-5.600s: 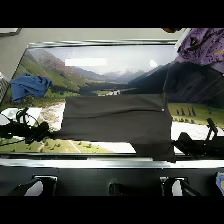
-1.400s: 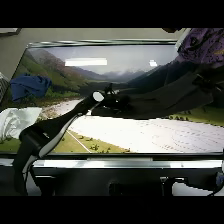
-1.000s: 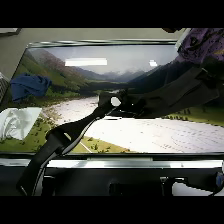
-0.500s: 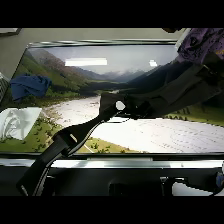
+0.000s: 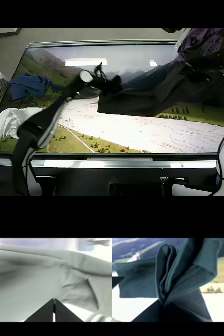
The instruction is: Fold the clothes and pants, and hang the long-sleeved shirts on hangers.
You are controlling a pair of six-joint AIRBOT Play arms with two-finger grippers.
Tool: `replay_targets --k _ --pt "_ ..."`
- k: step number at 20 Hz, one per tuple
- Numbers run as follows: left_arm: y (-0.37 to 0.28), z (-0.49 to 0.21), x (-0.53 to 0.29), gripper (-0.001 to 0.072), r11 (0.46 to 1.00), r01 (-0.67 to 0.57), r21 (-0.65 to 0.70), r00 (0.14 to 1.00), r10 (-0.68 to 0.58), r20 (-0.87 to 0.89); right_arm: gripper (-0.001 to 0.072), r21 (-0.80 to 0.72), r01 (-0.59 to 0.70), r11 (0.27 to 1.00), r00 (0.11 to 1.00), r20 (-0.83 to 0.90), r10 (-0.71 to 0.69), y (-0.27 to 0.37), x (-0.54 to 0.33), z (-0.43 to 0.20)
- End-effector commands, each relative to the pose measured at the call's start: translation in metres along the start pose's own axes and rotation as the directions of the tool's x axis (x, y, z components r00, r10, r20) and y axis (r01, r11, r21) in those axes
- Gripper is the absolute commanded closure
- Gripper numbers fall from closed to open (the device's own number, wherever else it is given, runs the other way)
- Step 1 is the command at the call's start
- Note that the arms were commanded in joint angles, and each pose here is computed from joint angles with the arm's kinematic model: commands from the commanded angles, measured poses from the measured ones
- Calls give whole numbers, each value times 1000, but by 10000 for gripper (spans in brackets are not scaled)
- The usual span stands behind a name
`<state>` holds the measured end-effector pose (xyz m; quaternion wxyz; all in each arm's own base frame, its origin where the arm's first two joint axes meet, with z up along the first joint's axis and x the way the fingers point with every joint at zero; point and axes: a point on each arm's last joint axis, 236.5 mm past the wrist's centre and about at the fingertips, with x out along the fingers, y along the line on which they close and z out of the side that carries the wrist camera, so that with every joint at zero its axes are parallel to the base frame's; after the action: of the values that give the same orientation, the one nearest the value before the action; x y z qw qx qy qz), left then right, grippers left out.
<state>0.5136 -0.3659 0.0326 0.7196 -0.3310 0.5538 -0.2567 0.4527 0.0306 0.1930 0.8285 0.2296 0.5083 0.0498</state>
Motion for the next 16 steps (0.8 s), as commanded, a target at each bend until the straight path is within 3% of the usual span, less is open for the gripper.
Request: replay_targets --k 1,4,8,16 --pt "55 41 -126 694 967 -248 62 966 242 86 681 -38 -26 999 999 -46 24 55 34 -21" --pt "81 64 -219 692 940 -340 20 925 330 187 681 -68 -44 997 995 -97 37 100 70 -48" --pt "104 77 -296 691 929 -366 -50 892 366 265 681 -18 -82 996 989 -121 80 147 122 -70" --pt "126 79 -321 691 918 -389 -78 878 395 270 681 59 -83 995 974 -207 93 178 211 -113"
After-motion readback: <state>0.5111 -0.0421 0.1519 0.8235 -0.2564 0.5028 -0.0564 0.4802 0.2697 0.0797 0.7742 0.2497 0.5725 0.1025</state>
